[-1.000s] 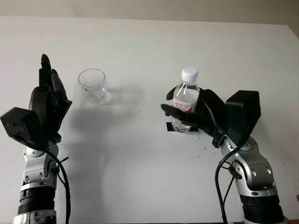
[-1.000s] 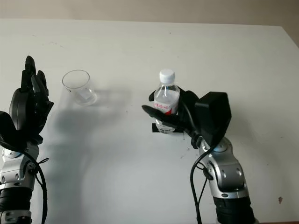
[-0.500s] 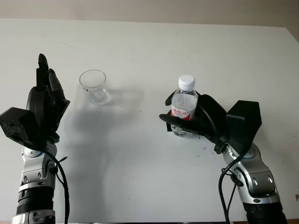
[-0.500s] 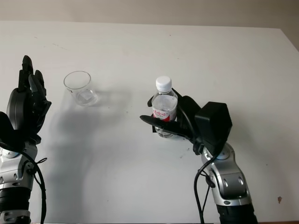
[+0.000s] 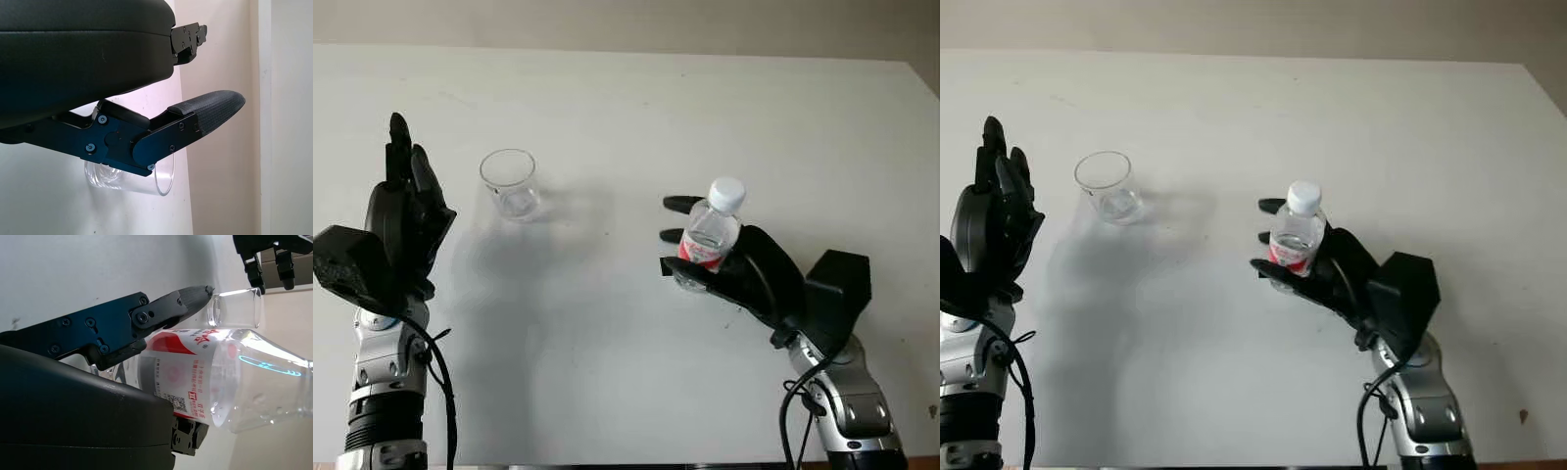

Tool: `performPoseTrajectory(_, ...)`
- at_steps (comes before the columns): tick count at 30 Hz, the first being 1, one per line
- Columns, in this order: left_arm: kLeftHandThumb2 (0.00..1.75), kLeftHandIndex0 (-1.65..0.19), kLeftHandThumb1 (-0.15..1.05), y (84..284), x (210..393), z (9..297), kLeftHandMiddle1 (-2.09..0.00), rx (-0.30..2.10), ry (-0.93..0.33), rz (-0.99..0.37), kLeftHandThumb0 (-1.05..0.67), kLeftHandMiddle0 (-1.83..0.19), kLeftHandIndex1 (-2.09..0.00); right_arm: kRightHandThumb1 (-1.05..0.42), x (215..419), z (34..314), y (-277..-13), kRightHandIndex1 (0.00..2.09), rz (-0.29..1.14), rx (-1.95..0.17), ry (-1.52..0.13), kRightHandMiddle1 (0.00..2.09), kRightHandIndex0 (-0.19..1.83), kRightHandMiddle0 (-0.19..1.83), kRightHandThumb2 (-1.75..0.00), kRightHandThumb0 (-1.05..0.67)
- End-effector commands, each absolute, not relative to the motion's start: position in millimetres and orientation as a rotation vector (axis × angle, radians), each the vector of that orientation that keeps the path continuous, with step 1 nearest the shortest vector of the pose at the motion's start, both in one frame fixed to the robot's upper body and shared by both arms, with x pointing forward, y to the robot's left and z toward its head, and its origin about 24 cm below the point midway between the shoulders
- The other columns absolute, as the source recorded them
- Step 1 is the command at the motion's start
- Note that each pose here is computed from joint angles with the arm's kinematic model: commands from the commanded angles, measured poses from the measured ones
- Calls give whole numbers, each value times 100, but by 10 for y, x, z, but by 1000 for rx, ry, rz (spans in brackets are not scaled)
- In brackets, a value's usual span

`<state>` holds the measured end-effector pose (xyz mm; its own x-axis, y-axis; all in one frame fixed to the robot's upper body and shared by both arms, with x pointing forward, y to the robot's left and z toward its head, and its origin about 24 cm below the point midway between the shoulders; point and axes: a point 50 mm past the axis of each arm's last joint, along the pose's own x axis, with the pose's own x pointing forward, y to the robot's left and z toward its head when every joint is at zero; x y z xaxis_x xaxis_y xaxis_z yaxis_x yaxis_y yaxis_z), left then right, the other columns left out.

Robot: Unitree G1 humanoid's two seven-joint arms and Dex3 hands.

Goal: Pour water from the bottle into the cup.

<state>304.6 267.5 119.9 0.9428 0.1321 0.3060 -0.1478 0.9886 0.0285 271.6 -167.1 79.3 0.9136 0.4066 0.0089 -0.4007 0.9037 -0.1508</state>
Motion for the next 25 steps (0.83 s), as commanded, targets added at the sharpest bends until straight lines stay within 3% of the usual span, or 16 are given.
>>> performPoseTrajectory(1,85,19,105,2703,3034,1222,0,60,-315,147,-72,19,0,-95,2705,776,-1739,2,400,-172,-63,4,-19,-19,-5,-79)
performPoseTrajectory(16,85,19,105,2703,3043,1219,0,55,-314,145,-72,19,0,-97,2759,898,-1729,0,365,-270,-234,0,-19,-19,-6,-95)
performPoseTrajectory(25,84,19,105,2700,3053,1222,0,63,-312,147,-73,19,0,-94,2743,1034,-1596,0,378,-205,-329,0,-19,-19,-5,-91)
